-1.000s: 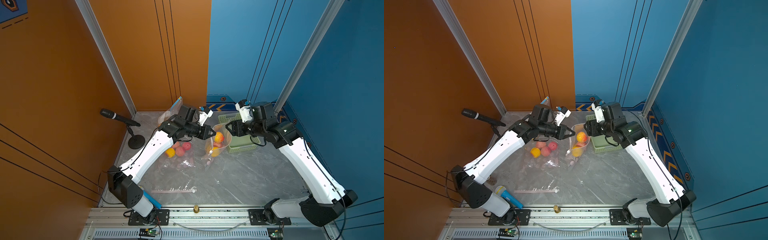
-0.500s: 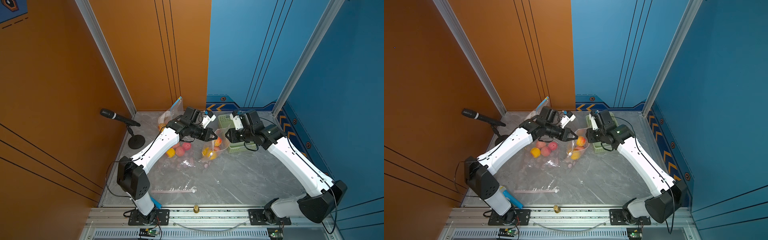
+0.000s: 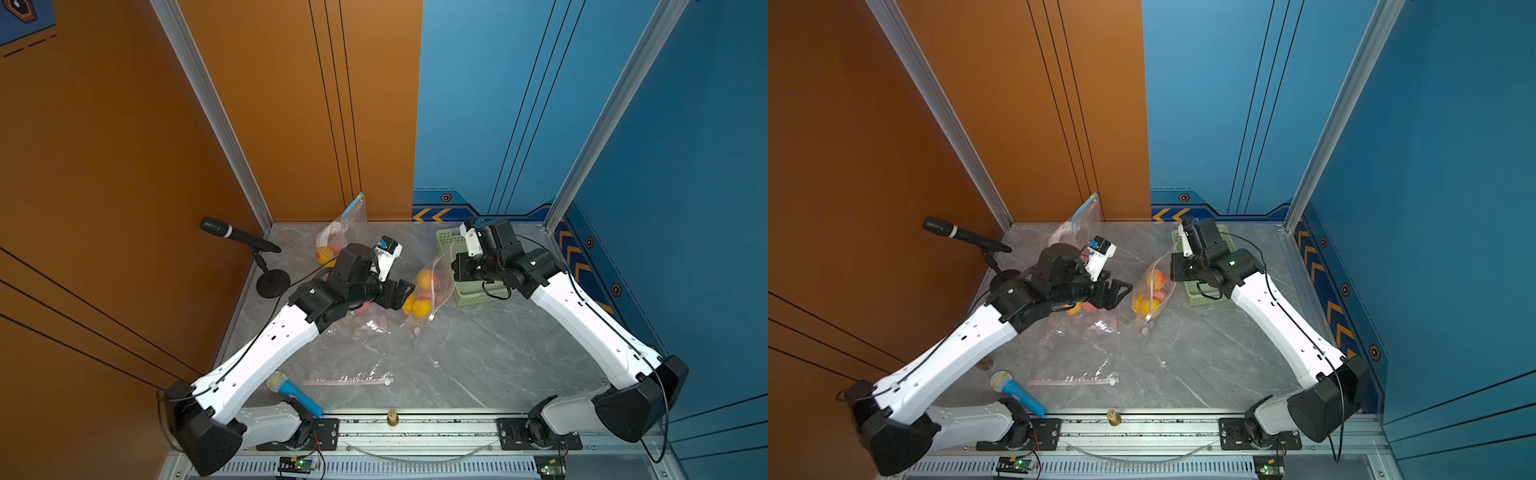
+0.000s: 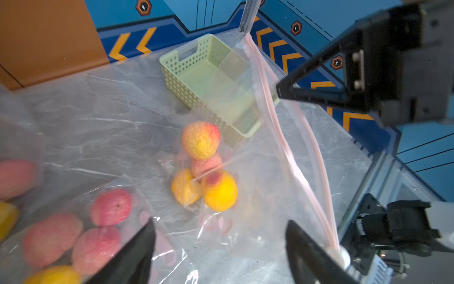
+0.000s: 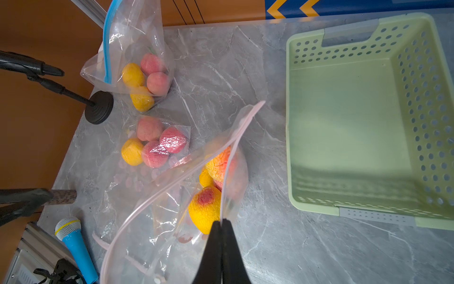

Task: Place the peach in a zip-top bag and seal the zipper
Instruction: Adjust the zipper food storage bag at the center of the board.

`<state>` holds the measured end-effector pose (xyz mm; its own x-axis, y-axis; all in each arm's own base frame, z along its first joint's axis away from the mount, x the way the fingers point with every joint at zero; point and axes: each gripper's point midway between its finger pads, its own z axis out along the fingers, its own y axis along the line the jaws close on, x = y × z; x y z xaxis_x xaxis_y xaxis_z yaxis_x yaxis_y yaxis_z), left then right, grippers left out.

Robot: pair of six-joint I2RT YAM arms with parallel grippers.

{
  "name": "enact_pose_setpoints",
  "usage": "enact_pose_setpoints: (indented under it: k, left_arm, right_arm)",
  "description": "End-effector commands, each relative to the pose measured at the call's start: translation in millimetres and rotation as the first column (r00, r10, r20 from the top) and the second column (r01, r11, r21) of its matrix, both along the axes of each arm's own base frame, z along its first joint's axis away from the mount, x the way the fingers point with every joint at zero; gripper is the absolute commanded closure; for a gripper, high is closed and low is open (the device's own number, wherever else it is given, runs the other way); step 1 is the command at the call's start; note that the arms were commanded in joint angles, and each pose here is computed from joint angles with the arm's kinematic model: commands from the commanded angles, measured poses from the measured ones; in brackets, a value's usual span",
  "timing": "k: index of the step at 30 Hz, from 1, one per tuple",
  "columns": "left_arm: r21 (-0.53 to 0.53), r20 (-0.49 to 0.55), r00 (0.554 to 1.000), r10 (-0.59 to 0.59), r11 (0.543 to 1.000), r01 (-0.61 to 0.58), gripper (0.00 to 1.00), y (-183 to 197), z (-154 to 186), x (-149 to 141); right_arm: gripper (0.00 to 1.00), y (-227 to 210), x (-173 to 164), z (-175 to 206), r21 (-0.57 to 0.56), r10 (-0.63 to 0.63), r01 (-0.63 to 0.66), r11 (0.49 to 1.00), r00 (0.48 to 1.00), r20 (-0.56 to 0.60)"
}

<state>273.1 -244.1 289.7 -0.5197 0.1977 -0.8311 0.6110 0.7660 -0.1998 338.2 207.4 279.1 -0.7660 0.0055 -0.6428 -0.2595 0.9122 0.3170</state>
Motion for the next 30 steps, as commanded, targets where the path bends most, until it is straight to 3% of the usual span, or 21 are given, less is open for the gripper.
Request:
enact_pose_setpoints:
  k: [1, 4, 6, 7, 9, 12, 15, 19, 23, 27, 30]
  left_arm:
    - [-0.014, 0.159, 0.983, 0.091, 0.996, -0.090, 0.02, 20, 13, -5]
    - [-0.013, 0.249, 0.968, -0.028, 0.999, 0.032, 0.02, 2, 0, -38]
    - [-0.010, 0.363, 0.929, -0.065, 0.997, 0.073, 0.01, -9, 1, -54]
    - [0.000, 0.406, 0.911, -0.079, 0.996, 0.087, 0.03, -14, 1, -60]
    - [0.035, 0.477, 0.872, -0.107, 0.994, 0.103, 0.17, -25, -1, -70]
    - [0.122, 0.508, 0.848, -0.152, 0.987, 0.104, 0.27, -42, -11, -72]
    - [0.185, 0.529, 0.830, -0.176, 0.979, 0.090, 0.27, -57, -19, -71]
    - [0.178, 0.537, 0.827, -0.168, 0.980, 0.084, 0.28, -70, -26, -66]
    - [0.207, 0.516, 0.837, -0.182, 0.975, 0.084, 0.35, -80, -41, -60]
    - [0.177, 0.510, 0.850, -0.131, 0.983, 0.045, 0.55, -82, -46, -50]
    - [0.145, 0.507, 0.857, -0.090, 0.989, 0.019, 0.86, -78, -42, -42]
  right_arm:
    - [0.97, -2, 2, 9, 0.027, -0.039, 0.038, 0.999, 0.999, 0.029]
    - [0.97, -3, 3, 8, 0.022, -0.051, 0.050, 0.998, 0.998, 0.027]
    - [0.97, -3, 4, 6, 0.021, -0.057, 0.056, 0.998, 0.998, 0.023]
    - [0.97, -3, 3, 6, 0.022, -0.058, 0.058, 0.998, 0.998, 0.021]
    - [0.97, -2, 4, 5, 0.024, -0.061, 0.060, 0.998, 0.998, 0.016]
    - [0.97, -1, 5, 5, 0.026, -0.061, 0.060, 0.998, 0.998, 0.014]
    - [0.97, -1, 5, 6, 0.027, -0.064, 0.064, 0.998, 0.998, 0.016]
    - [0.96, -1, 4, 4, 0.024, -0.063, 0.063, 0.998, 0.998, 0.011]
    - [0.96, -2, 2, 4, 0.021, -0.066, 0.065, 0.998, 0.998, 0.013]
    - [0.97, -3, 2, 7, 0.021, -0.067, 0.067, 0.998, 0.998, 0.017]
    - [0.98, -6, -1, 8, 0.003, -0.066, 0.066, 0.998, 0.998, 0.014]
